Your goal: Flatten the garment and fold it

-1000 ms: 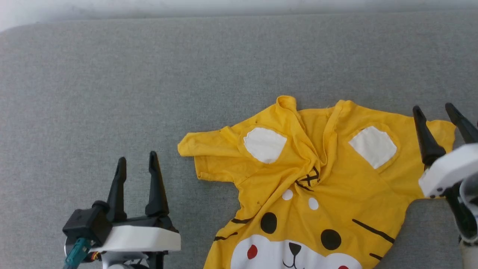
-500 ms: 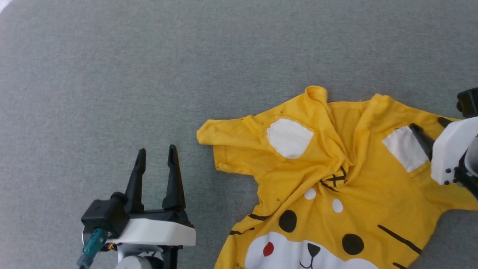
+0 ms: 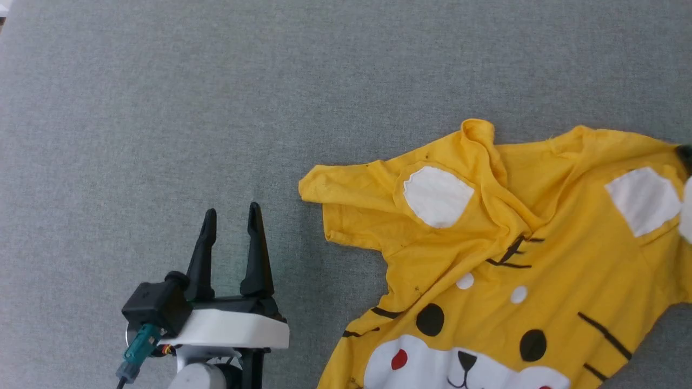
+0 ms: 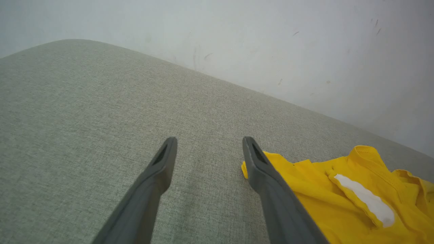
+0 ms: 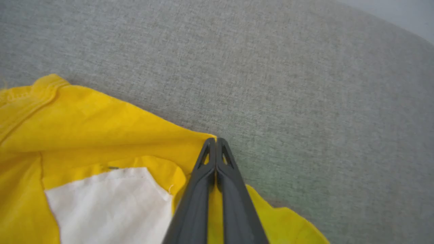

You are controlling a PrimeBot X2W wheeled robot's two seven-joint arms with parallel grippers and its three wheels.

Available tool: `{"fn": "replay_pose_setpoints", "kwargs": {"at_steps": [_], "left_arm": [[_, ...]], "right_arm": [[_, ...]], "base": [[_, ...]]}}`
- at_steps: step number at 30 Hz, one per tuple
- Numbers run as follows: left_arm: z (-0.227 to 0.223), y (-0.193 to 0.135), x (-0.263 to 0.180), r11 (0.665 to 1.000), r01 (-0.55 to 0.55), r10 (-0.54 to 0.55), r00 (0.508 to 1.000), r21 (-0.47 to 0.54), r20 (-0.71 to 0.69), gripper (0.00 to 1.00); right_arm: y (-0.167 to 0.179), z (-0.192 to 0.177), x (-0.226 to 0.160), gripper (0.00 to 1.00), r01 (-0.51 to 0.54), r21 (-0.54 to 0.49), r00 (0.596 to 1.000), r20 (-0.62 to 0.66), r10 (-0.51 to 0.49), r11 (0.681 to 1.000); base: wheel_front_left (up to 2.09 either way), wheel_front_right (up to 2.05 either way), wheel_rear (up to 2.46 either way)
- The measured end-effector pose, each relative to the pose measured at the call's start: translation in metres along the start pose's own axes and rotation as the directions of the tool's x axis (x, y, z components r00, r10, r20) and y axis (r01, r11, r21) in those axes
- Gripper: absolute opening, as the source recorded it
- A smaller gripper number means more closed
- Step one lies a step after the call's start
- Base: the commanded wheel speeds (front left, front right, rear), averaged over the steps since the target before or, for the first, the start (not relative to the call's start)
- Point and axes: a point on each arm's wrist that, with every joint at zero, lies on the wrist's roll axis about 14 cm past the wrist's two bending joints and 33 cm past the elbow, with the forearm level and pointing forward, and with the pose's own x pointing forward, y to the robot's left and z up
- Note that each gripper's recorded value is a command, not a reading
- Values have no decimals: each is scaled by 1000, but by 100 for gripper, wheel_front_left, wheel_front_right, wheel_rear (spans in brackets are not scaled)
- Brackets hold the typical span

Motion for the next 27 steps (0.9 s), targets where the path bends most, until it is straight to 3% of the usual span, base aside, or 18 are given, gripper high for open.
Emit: {"fn": "replay_pose_setpoints", "kwargs": {"at_steps": [8, 13, 18, 20, 21, 27], "left_arm": [[-4, 0, 1, 1000, -2, 2, 1000, -11, -8, 100], [-8, 5, 1, 1000, -17, 17, 1000, -1, -18, 100], [-13, 5, 2, 1000, -14, 14, 999, 1, -34, 100], [-13, 4, 5, 1000, -9, 9, 999, 2, -33, 100], [-13, 3, 6, 1000, -6, 7, 999, 2, -33, 100], [-12, 0, 5, 1000, 7, -7, 1000, 0, -28, 100]], "right_arm": [[-64, 32, -8, 0, 200, -56, 974, 120, -192, 978], [-105, 29, -15, 0, 346, -62, 933, 132, -336, 936], [-114, 10, -12, 0, 403, -43, 913, 94, -397, 914], [-111, 6, -10, 44, 402, -40, 913, 95, -397, 915], [-109, 6, -9, 100, 398, -37, 914, 102, -392, 917], [-88, 42, -17, 100, 348, 35, 900, 266, -345, 937]], "base": [[0, 0, 0], [0, 0, 0], [0, 0, 0], [0, 0, 0], [0, 0, 0], [0, 0, 0]]}}
